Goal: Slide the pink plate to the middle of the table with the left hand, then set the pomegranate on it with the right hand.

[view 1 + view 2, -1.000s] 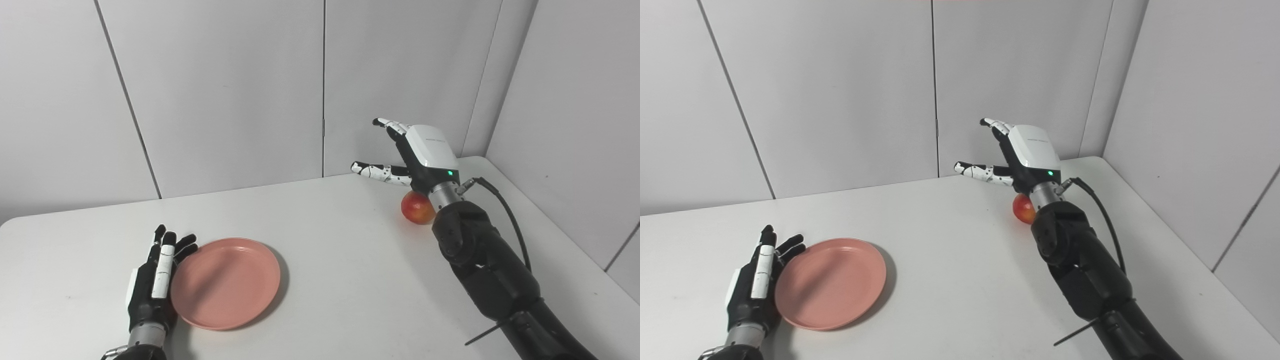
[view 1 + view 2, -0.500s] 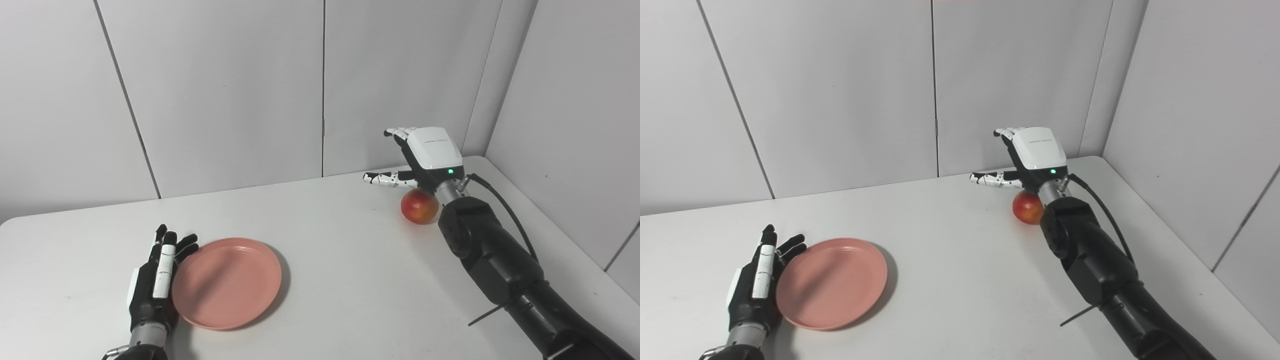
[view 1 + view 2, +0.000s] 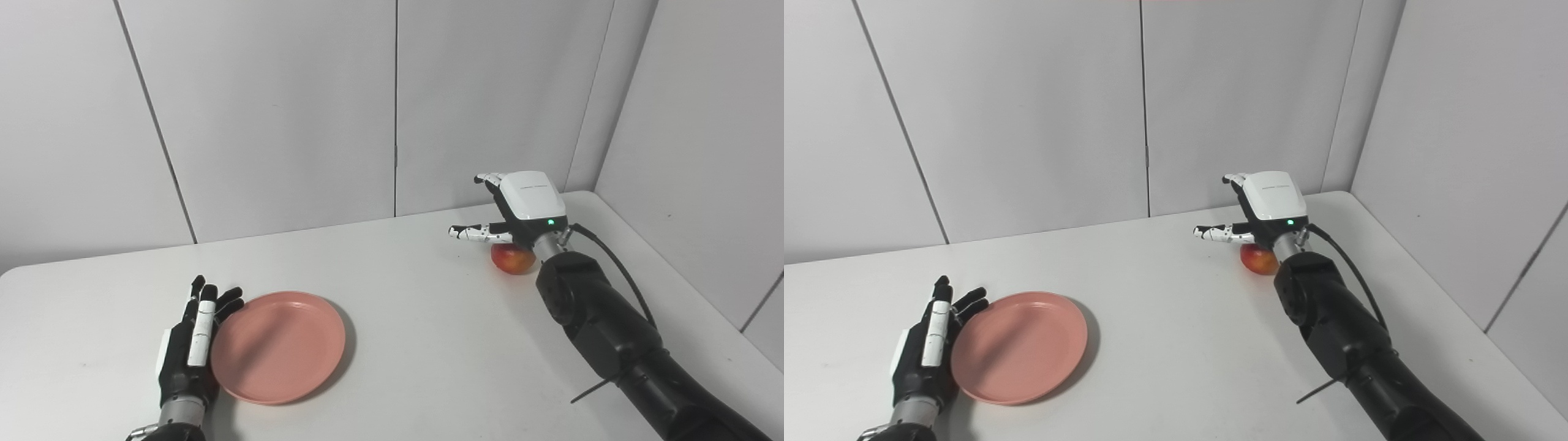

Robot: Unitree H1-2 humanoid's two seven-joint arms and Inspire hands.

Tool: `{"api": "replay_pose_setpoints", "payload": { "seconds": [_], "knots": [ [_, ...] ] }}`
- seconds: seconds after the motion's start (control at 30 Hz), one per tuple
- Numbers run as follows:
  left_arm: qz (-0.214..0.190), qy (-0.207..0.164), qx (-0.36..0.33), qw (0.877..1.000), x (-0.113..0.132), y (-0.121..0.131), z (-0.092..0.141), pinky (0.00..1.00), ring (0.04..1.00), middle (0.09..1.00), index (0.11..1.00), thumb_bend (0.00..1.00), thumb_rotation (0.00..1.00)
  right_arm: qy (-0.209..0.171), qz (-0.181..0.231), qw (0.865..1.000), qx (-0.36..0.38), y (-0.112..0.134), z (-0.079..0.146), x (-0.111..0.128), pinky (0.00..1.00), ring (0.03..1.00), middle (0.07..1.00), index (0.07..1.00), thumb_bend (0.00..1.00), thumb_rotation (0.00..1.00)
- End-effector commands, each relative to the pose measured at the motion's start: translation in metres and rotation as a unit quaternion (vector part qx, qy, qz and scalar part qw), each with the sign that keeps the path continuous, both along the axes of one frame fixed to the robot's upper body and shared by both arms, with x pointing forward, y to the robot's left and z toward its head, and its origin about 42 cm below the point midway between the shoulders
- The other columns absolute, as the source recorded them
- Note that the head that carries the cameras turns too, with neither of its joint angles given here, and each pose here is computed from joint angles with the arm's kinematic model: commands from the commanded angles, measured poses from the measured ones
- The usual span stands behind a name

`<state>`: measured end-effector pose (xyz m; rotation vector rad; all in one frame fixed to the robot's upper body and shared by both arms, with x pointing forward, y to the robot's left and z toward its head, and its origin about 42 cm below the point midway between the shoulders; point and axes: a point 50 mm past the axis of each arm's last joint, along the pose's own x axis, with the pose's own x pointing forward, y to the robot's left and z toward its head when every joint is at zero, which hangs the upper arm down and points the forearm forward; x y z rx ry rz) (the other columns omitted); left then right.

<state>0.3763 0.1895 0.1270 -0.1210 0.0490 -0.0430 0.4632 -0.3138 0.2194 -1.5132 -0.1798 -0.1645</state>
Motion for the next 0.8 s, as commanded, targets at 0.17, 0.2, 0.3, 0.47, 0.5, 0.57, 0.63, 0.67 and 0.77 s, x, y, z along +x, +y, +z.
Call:
{"api": "replay_pose_setpoints", "payload": {
  "seconds": [0.17, 0.2, 0.3, 0.47, 0.5, 0.57, 0.63, 0.67, 0.77],
  "knots": [
    [-0.011, -0.015, -0.001, 1.0, 0.003, -0.006, 0.011, 1.0, 0.783, 0.757, 0.982, 0.82, 0.82, -0.007, -0.017, 1.0, 0.005, -0.01, 0.011, 0.008, 0.75, 0.78, 0.793, 0.786, 0.87, 0.92],
    [-0.011, -0.015, -0.001, 1.0, 0.003, -0.006, 0.011, 1.0, 0.783, 0.757, 0.982, 0.82, 0.82, -0.005, -0.019, 1.0, 0.004, -0.011, 0.009, 0.008, 0.74, 0.775, 0.789, 0.783, 0.87, 0.92],
    [-0.012, -0.014, -0.001, 1.0, 0.002, -0.006, 0.011, 1.0, 0.785, 0.758, 0.982, 0.83, 0.82, 0.006, -0.028, 1.0, 0.006, -0.016, 0.005, 0.007, 0.74, 0.771, 0.786, 0.781, 0.86, 0.91],
    [-0.013, -0.014, -0.001, 1.0, 0.002, -0.005, 0.012, 1.0, 0.786, 0.752, 0.982, 0.83, 0.82, 0.019, -0.037, 0.999, 0.005, -0.02, 0.0, 0.005, 0.74, 0.774, 0.79, 0.783, 0.87, 0.93],
    [-0.014, -0.014, 0.0, 1.0, 0.002, -0.005, 0.012, 1.0, 0.786, 0.752, 0.983, 0.83, 0.82, 0.021, -0.038, 0.999, 0.005, -0.021, 0.0, 0.004, 0.74, 0.773, 0.791, 0.783, 0.87, 0.93],
    [-0.014, -0.014, -0.001, 1.0, 0.002, -0.004, 0.013, 1.0, 0.785, 0.751, 0.984, 0.83, 0.82, 0.025, -0.041, 0.999, 0.004, -0.023, -0.001, 0.004, 0.74, 0.774, 0.79, 0.784, 0.87, 0.94],
    [-0.014, -0.014, 0.001, 1.0, 0.002, -0.004, 0.013, 1.0, 0.782, 0.75, 0.981, 0.83, 0.82, 0.026, -0.042, 0.999, 0.008, -0.024, 0.0, 0.003, 0.74, 0.779, 0.792, 0.785, 0.87, 0.93],
    [-0.014, -0.014, 0.001, 1.0, 0.002, -0.004, 0.013, 1.0, 0.782, 0.752, 0.982, 0.83, 0.82, 0.026, -0.042, 0.999, 0.009, -0.024, 0.0, 0.003, 0.74, 0.779, 0.792, 0.784, 0.87, 0.92],
    [-0.014, -0.013, -0.001, 1.0, 0.002, -0.004, 0.012, 1.0, 0.778, 0.748, 0.981, 0.82, 0.82, 0.028, -0.042, 0.999, 0.009, -0.026, 0.0, 0.003, 0.74, 0.779, 0.793, 0.784, 0.86, 0.92]
  ]
}}
